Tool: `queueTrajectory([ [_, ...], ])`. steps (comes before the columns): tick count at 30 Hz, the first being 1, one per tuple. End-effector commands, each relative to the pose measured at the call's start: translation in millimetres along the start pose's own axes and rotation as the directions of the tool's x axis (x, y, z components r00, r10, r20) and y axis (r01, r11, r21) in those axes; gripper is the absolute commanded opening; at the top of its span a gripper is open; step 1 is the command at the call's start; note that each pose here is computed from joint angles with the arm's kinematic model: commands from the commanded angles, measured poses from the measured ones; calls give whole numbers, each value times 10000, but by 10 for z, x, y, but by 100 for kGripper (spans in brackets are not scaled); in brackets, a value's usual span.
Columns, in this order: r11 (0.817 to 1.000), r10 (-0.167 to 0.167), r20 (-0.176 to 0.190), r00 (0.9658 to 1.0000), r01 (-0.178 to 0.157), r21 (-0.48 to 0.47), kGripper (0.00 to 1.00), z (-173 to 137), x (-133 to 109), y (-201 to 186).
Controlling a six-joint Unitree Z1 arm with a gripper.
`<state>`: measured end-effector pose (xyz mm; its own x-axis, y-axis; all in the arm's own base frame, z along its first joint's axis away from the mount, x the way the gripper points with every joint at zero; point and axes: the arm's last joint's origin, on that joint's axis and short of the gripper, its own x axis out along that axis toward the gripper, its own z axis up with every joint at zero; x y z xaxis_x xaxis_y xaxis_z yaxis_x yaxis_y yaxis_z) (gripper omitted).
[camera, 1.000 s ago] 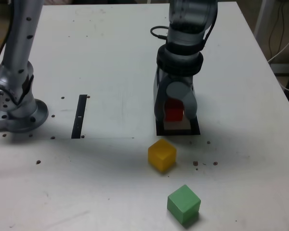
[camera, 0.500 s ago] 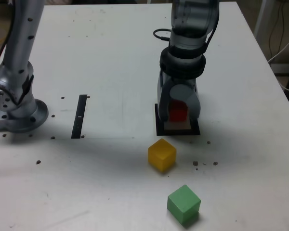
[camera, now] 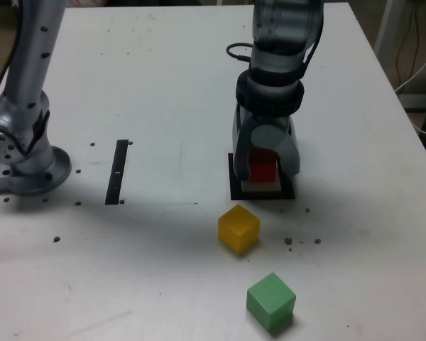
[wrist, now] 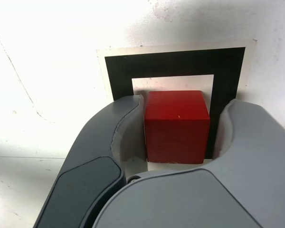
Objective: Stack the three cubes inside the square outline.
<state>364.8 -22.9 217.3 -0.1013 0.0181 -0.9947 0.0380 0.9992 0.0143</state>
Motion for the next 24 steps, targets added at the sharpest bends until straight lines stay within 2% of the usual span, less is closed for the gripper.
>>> queueTrajectory([
  [1, 10000, 19, 26, 10000, -19, 32, 99, -1, -18, -6],
  [12, 9998, 167, 37, 9999, -166, -96, 99, -159, -195, -15],
  [19, 9993, 367, 501, 9981, -362, -112, 99, -390, -509, -121],
  [24, 9965, 141, 322, 9994, -114, -823, 100, -554, -632, -315],
])
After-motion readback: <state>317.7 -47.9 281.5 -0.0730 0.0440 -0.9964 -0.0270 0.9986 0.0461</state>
